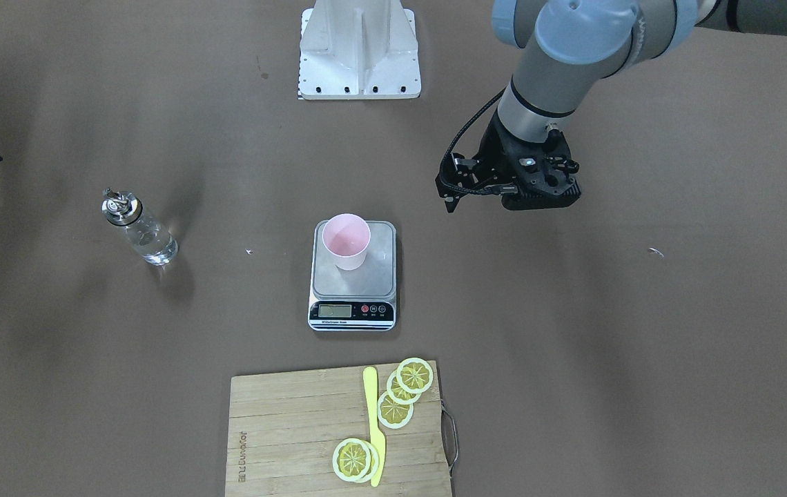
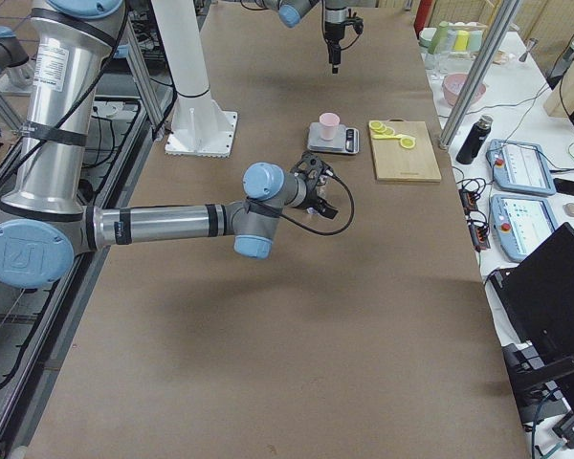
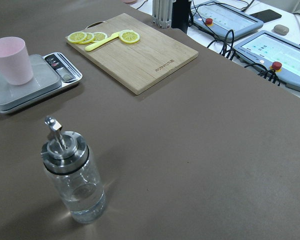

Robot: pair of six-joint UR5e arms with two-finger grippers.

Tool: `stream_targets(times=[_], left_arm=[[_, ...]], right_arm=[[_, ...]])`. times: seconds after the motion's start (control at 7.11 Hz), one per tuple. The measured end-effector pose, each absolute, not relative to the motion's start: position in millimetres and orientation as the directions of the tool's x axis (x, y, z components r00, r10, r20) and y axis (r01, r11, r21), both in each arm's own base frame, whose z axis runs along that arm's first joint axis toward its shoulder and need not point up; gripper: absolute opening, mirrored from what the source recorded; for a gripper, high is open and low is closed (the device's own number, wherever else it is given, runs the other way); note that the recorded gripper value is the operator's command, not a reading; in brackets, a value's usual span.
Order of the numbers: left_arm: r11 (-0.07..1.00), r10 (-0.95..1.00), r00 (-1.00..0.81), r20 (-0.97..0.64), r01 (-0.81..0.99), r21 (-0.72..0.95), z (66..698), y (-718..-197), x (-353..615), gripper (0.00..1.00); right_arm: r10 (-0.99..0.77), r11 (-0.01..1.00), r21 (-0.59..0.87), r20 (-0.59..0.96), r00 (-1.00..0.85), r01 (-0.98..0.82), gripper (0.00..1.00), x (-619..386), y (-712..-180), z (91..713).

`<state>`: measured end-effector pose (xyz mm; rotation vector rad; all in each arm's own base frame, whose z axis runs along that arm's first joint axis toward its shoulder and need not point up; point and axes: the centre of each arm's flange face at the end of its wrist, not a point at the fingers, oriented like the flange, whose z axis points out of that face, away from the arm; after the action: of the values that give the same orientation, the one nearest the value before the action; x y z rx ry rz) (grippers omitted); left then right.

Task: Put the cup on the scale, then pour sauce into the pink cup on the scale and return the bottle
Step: 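Move the right gripper toward the glass bottle with metal spout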

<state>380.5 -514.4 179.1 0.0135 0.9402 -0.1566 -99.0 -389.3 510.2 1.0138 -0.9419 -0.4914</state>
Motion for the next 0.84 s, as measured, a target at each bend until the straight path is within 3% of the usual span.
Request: stream_targets(times=[0.42, 0.84], left_arm=[[0.988, -0.129, 0.580, -0.804, 0.140, -0.058, 183.8, -511.5, 376.9, 1.00], [0.988, -0.130, 0.583, -0.802, 0.139, -0.060, 186.8, -511.2, 377.1, 1.00]], right_arm=[[-0.721, 0.420, 0.902, 0.397, 0.568, -0.097, 0.99, -121.1, -376.8, 552.4], [-0.742, 0.426, 0.894, 0.433, 0.511, -0.139, 0.99, -174.9, -379.4, 533.1]])
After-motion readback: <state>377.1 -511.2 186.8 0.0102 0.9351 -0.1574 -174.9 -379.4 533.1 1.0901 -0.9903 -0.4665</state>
